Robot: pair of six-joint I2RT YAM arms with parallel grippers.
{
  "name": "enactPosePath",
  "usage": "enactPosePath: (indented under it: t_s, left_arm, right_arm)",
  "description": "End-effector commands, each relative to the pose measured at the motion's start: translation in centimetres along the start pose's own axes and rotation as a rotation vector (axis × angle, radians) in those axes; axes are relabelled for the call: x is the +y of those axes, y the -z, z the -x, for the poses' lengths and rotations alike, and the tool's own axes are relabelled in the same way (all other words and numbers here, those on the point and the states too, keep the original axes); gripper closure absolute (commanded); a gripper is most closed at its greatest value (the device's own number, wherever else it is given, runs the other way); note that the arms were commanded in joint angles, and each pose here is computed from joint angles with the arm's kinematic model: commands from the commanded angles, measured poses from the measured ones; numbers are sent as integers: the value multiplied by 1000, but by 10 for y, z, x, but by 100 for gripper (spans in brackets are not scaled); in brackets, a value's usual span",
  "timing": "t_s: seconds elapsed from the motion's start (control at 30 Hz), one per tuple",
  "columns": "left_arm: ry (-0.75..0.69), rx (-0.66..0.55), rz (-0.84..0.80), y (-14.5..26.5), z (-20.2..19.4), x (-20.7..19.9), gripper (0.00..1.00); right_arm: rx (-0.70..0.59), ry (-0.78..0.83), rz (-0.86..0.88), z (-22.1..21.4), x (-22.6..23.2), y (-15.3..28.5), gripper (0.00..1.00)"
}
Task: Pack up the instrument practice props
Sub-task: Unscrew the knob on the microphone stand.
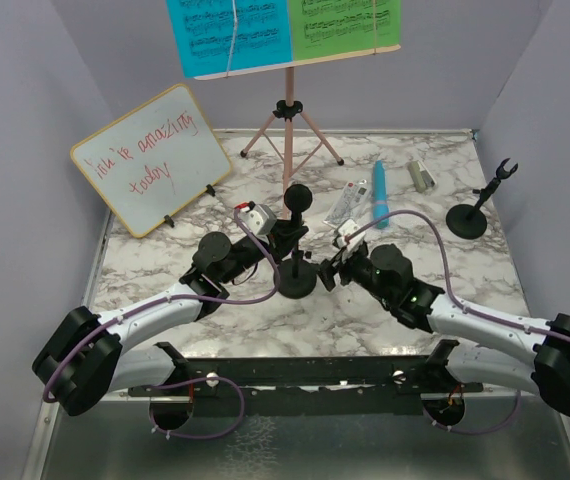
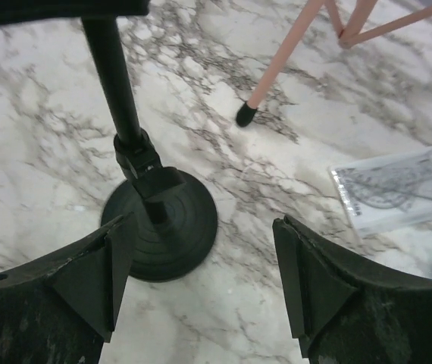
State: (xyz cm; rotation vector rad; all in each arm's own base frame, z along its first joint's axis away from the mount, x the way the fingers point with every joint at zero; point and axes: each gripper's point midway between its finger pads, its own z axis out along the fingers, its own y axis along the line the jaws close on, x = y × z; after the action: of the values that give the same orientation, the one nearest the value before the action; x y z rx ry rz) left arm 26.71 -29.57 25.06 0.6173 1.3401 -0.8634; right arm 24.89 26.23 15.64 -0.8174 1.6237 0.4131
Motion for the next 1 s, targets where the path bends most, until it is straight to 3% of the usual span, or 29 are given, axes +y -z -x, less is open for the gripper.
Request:
enactPosePath:
  t_s: [0.0,0.2,0.4,0.97]
  left_arm:
    - [20,117,7,9,-35,1,100]
    - [16,113,1,9,-33,0,100]
    - [16,110,1,10,-32,0,100]
    - [13,103,-1,11,-29,-1,100]
  right_arm:
    - [22,-351,180,14,21,2,22]
    - [21,-686,214,28,3,-7,27]
    - [120,-999,296,18,3,-20,34]
    - [150,-1150,471,20,21,-22,48]
